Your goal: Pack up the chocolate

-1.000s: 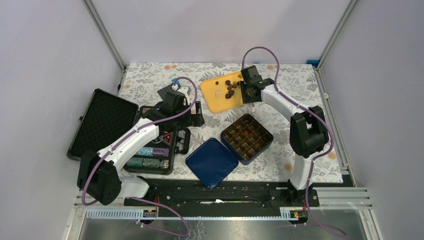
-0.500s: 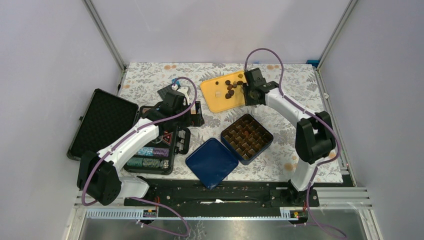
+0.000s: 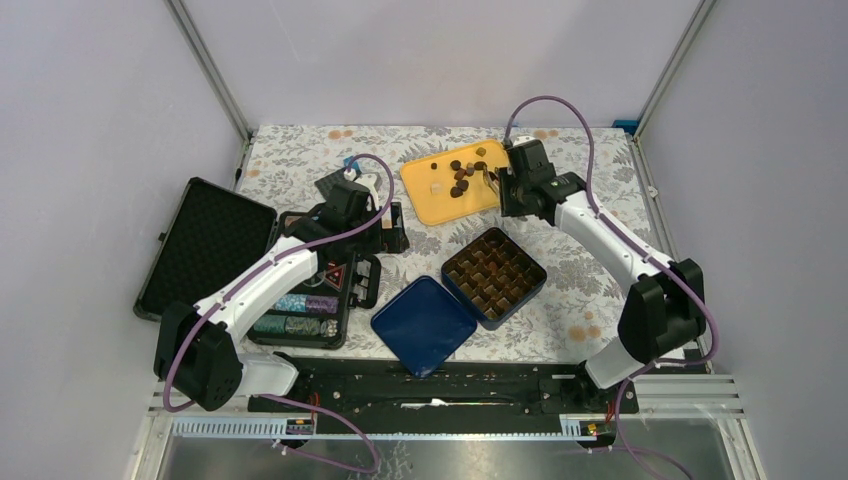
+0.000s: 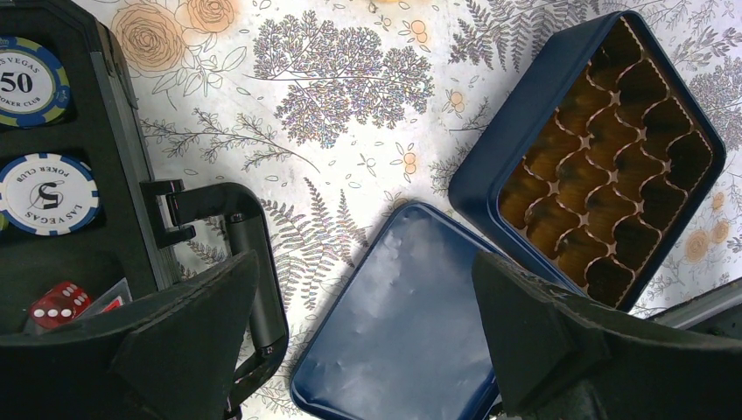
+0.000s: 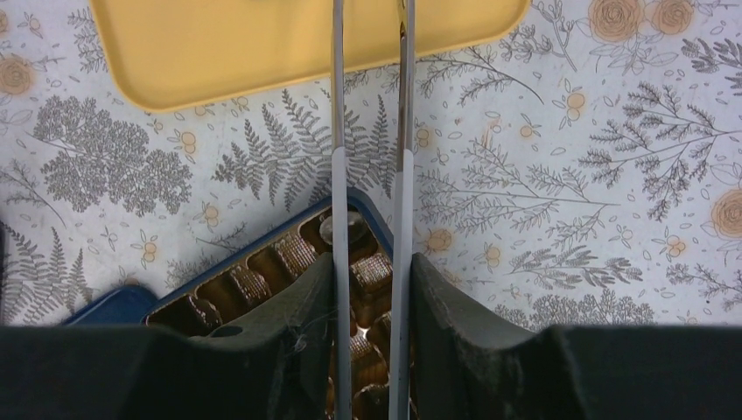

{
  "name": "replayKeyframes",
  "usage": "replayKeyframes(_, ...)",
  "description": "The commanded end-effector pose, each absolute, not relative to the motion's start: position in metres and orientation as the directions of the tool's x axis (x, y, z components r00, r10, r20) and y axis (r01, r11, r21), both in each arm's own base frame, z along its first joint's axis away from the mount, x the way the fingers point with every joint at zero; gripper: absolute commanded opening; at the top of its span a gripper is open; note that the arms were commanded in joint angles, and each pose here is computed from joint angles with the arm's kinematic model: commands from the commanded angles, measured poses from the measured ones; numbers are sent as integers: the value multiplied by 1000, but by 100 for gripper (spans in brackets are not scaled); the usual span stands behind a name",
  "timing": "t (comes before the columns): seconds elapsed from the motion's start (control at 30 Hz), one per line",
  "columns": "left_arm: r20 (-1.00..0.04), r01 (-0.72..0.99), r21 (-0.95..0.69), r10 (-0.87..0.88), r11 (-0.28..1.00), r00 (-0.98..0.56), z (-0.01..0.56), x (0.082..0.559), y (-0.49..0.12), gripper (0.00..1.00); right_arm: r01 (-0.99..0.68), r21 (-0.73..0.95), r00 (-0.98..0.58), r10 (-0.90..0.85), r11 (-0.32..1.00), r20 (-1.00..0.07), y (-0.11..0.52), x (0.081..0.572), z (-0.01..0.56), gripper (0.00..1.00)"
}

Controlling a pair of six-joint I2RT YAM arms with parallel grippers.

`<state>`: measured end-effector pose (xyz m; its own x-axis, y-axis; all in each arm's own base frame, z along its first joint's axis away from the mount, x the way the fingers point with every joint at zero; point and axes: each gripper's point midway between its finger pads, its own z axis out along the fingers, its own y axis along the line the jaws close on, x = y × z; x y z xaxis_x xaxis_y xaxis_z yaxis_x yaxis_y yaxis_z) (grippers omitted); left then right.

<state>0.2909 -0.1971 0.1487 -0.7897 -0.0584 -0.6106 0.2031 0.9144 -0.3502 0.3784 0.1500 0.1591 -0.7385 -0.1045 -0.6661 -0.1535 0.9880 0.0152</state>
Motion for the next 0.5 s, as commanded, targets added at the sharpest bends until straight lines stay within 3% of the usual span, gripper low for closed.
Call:
replayKeyframes(0.0,-650,238,-375,-71,896,-756,169,297,-205,99,-151,48,-715,-75,987,-695,145,364,185,26)
replayKeyframes(0.47,-646,244,-370,-60,896,-761,167,304,-209,99,-205,156,-813,-79,966,-577,127,249,208,26)
